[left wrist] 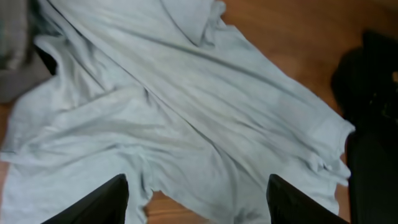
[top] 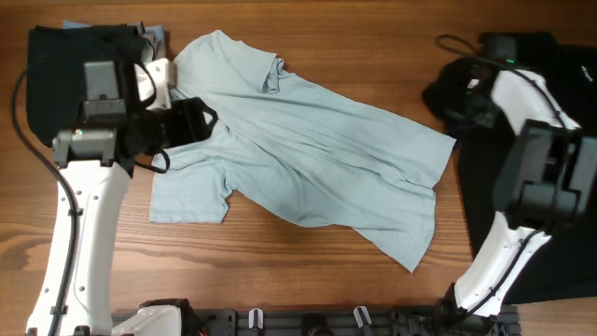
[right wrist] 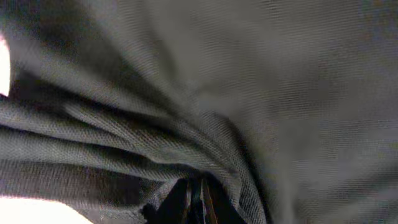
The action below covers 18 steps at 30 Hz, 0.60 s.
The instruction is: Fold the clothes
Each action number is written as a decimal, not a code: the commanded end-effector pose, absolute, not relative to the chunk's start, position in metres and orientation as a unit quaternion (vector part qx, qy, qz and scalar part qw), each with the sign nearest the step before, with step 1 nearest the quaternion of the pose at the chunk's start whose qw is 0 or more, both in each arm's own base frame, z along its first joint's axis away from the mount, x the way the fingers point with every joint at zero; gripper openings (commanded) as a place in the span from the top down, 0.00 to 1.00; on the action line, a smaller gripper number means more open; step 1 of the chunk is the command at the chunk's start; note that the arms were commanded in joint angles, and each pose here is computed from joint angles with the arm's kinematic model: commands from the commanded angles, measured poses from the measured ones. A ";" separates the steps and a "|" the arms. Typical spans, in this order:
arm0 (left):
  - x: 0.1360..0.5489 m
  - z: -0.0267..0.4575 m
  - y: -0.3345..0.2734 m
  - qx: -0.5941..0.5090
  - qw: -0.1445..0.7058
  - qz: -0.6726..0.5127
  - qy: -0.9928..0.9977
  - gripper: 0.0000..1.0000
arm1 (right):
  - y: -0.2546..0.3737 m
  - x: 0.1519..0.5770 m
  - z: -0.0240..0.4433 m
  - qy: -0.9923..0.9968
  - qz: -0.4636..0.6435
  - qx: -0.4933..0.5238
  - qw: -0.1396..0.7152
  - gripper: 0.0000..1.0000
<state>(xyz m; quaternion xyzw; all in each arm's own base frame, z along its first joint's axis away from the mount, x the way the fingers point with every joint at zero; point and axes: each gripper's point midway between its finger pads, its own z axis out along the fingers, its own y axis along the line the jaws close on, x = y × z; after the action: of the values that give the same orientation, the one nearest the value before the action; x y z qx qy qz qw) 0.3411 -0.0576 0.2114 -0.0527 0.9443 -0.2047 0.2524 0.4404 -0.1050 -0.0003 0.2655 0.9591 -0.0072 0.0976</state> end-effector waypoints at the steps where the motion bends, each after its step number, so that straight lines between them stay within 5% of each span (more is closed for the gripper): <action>1: 0.334 0.218 -0.073 -0.011 0.256 -0.211 0.943 0.25 | -0.193 0.382 -0.022 0.923 -0.078 0.376 0.030 0.90; 3: 0.333 0.218 -0.076 -0.002 0.255 -0.211 0.944 0.24 | -0.217 0.365 -0.016 0.908 -0.063 0.414 0.017 0.88; 9: 0.342 0.223 -0.074 0.000 0.275 -0.205 0.939 0.19 | -0.203 0.406 0.052 0.927 0.164 0.306 0.141 0.40; 18: 0.346 0.226 -0.075 0.003 0.286 -0.205 0.936 0.14 | -0.133 0.416 0.073 0.948 0.192 0.217 0.130 0.24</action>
<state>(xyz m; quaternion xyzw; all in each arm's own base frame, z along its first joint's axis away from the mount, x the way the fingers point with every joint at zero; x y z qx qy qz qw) 0.3460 -0.0739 0.2165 -0.0100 0.9403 -0.2067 0.2703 0.4055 -0.1771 0.0632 0.2786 0.9387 0.1566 0.1294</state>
